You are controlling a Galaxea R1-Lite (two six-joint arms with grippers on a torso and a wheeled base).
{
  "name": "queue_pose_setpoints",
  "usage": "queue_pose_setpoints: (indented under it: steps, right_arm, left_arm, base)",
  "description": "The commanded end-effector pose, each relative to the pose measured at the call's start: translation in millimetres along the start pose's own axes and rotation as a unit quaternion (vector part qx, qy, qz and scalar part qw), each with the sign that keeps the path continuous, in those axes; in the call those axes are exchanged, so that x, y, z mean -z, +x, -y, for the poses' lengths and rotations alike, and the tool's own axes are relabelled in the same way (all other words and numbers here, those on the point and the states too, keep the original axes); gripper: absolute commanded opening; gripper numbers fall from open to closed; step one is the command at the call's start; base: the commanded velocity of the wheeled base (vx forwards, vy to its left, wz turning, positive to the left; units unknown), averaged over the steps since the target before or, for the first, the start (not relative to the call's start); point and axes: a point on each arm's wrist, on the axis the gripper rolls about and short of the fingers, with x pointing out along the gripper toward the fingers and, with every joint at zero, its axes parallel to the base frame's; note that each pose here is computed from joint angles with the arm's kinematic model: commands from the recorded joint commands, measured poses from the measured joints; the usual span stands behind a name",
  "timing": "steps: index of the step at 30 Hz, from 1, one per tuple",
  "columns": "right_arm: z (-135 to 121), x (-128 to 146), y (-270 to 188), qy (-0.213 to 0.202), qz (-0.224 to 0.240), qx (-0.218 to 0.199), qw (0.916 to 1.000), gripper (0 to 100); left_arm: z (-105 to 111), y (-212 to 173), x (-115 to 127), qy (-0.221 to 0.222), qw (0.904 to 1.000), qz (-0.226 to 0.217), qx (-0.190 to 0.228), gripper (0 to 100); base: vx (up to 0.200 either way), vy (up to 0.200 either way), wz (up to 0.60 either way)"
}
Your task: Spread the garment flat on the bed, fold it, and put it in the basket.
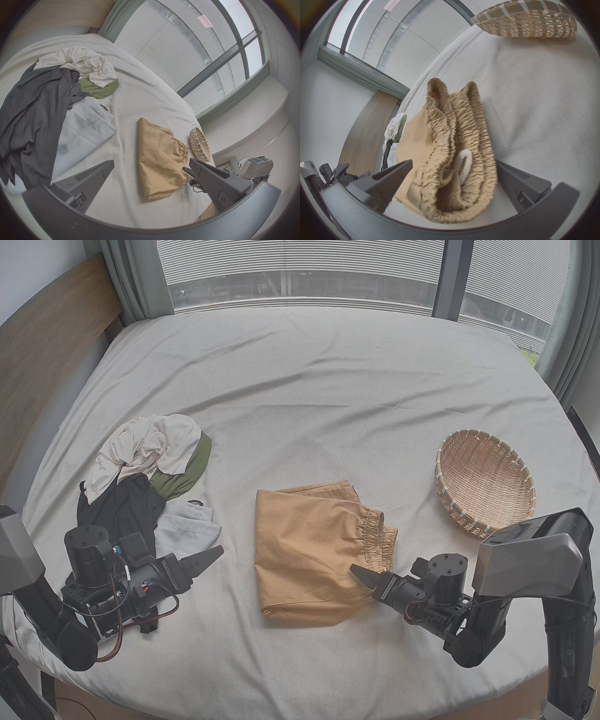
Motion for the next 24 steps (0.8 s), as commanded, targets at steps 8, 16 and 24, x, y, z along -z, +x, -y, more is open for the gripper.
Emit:
queue_pose_setpoints:
  steps: [8, 16, 24]
  right_arm:
    - [-10.8, 4.7, -1.1, -0.003, -0.017, -0.030, 0.9994, 0]
    - [-55.8, -20.5, -38.5, 0.005, -0.012, -0.110, 0.9939, 0]
    - [-88.6, -52.9, -71.1, -0.004, 0.021, -0.181, 0.9833, 0]
  left_arm:
    - [-18.9, -11.8, 7.2, 0.002, 0.9993, -0.004, -0.037, 100]
    - [-27.7, -21.3, 20.3, 0.017, 0.9991, -0.030, -0.026, 100]
    - [-26.9, -20.1, 20.3, 0.025, 0.9994, -0.016, -0.017, 100]
  base:
    - [0.000, 0.000, 0.00]
    - [0.000, 0.000, 0.00]
    - [0.000, 0.000, 0.00]
